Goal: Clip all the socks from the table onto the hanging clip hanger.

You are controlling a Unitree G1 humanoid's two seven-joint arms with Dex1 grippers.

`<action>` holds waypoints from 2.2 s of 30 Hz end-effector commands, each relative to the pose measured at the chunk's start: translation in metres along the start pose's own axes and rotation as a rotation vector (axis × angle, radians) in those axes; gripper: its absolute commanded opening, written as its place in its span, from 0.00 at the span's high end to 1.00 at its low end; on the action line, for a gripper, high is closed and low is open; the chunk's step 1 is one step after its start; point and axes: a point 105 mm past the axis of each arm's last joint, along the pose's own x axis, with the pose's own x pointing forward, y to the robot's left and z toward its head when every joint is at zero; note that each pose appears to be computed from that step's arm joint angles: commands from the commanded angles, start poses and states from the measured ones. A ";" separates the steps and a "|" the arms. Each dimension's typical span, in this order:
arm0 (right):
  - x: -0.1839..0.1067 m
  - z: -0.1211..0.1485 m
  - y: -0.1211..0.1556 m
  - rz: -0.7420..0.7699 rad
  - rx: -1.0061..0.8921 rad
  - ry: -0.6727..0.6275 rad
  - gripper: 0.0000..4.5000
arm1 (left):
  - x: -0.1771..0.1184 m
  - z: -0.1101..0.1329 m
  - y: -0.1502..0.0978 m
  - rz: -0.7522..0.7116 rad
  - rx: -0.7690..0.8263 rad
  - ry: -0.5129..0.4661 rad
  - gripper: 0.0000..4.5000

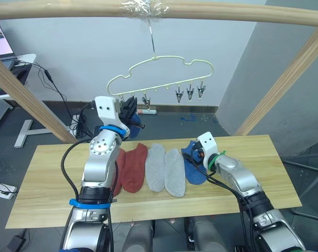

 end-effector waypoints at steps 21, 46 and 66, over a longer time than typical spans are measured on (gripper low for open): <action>-0.032 -0.030 0.004 0.128 -0.147 -0.014 0.99 | -0.005 -0.009 0.006 -0.074 -0.112 0.063 1.00; -0.044 0.129 0.116 0.511 -0.413 -0.583 0.99 | -0.018 0.032 0.015 -0.279 -0.882 0.171 1.00; -0.047 0.166 0.126 0.578 -0.274 -0.665 0.99 | -0.022 0.044 0.003 -0.305 -0.917 0.153 1.00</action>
